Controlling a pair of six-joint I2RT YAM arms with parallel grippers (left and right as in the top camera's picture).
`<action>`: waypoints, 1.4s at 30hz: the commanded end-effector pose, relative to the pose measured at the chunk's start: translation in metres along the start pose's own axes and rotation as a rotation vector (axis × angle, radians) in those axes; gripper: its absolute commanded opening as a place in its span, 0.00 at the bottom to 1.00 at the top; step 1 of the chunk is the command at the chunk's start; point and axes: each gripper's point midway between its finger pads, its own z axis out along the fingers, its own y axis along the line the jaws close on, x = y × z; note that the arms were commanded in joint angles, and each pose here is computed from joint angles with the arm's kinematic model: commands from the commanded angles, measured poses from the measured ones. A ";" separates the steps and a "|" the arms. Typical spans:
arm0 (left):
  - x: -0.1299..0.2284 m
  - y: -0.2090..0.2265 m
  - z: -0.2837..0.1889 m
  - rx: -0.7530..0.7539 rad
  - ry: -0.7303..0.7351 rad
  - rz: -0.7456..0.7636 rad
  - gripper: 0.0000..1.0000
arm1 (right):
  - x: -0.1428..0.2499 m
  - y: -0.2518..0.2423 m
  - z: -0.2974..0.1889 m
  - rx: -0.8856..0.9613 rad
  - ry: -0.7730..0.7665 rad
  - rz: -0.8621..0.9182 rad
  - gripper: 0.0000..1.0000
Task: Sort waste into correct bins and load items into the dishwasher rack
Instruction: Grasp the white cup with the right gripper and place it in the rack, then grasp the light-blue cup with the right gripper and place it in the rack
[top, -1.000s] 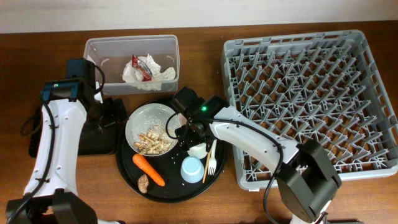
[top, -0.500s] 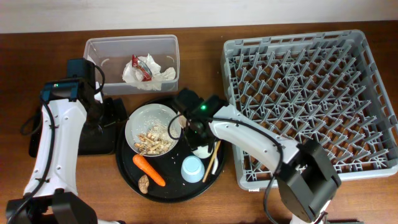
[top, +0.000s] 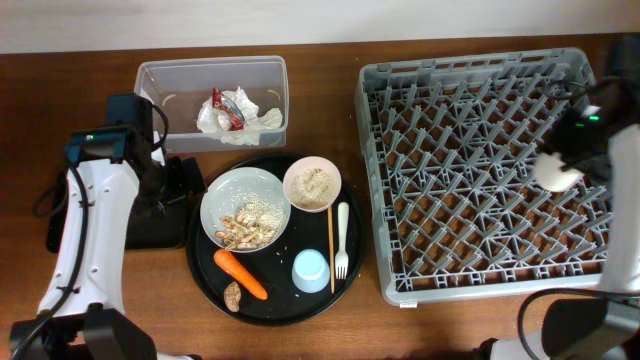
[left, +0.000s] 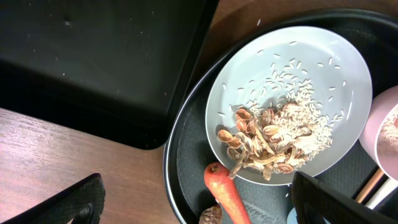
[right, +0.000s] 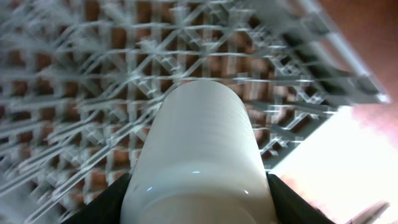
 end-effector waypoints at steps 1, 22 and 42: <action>0.001 0.000 0.000 0.001 0.000 -0.013 0.95 | 0.003 -0.072 0.015 0.077 0.042 0.169 0.53; 0.003 0.001 0.000 -0.002 0.008 -0.012 0.96 | 0.017 -0.047 0.070 -0.164 0.066 0.070 0.92; 0.001 0.000 0.000 0.001 -0.001 -0.012 0.96 | 0.397 0.275 0.061 -0.317 0.311 -1.358 0.89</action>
